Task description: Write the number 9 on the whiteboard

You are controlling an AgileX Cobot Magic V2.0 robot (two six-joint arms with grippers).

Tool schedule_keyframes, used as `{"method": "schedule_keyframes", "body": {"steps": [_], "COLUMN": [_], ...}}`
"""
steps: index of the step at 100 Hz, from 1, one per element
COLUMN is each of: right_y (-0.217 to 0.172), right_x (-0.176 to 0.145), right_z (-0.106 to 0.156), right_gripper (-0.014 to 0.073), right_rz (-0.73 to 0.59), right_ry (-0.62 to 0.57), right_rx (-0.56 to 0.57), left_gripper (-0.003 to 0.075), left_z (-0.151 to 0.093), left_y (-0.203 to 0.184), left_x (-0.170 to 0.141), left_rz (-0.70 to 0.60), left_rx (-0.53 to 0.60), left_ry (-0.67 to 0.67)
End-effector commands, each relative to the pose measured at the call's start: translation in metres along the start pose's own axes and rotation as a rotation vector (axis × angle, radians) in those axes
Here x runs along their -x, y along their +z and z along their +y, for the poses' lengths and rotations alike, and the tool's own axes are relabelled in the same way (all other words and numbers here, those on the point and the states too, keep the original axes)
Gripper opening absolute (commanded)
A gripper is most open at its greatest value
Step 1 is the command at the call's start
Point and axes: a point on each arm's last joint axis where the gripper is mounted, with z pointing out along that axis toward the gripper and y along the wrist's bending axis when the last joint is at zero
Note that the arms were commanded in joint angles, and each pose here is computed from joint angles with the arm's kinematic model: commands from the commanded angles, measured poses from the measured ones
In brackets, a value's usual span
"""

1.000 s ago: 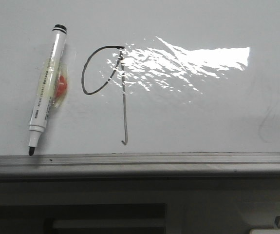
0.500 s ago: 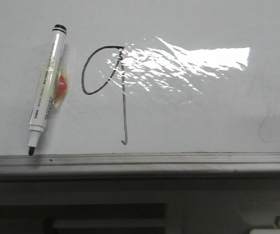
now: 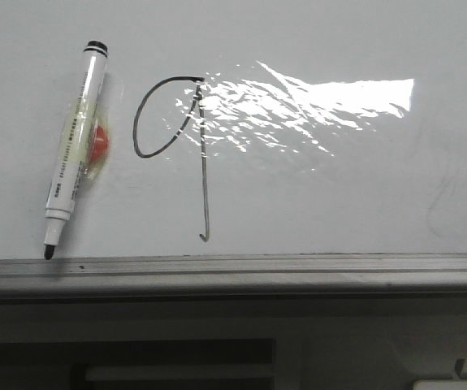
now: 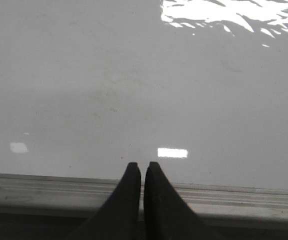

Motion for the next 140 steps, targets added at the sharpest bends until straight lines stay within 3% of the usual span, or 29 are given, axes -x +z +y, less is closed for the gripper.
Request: {"method": "schedule_keyframes", "body": {"steps": [1, 16, 35, 57, 79, 99, 140], "right_y": [-0.002, -0.004, -0.008, -0.011, -0.012, -0.017, -0.017], "right_x": [0.017, 0.010, -0.009, -0.034, -0.038, -0.053, -0.053], "right_z": [-0.005, -0.017, -0.026, -0.030, -0.031, -0.031, -0.031], "right_gripper": [-0.0067, -0.0067, -0.0067, -0.0067, -0.0067, -0.0067, -0.0067], "right_rz": [-0.139, -0.060, 0.107, 0.185, 0.238, 0.409, 0.412], "right_ry": [-0.066, -0.104, -0.109, -0.097, -0.138, -0.078, -0.085], "right_rx": [-0.126, -0.362, -0.514, -0.532, -0.536, -0.552, -0.550], "left_gripper": [-0.0020, -0.0020, -0.0020, -0.0020, -0.0020, -0.0020, -0.0020], "left_z": [0.000, 0.000, 0.000, 0.000, 0.000, 0.000, 0.000], "left_y": [0.000, 0.000, 0.000, 0.000, 0.000, 0.000, 0.000], "left_x": [-0.002, -0.002, -0.002, -0.002, -0.002, -0.002, -0.002], "left_rz": [-0.051, -0.051, -0.051, -0.051, -0.051, -0.051, -0.051], "left_rx": [-0.008, -0.008, -0.008, -0.008, -0.008, -0.008, -0.008], "left_ry": [-0.009, -0.009, -0.009, -0.009, -0.009, -0.009, -0.009]}}
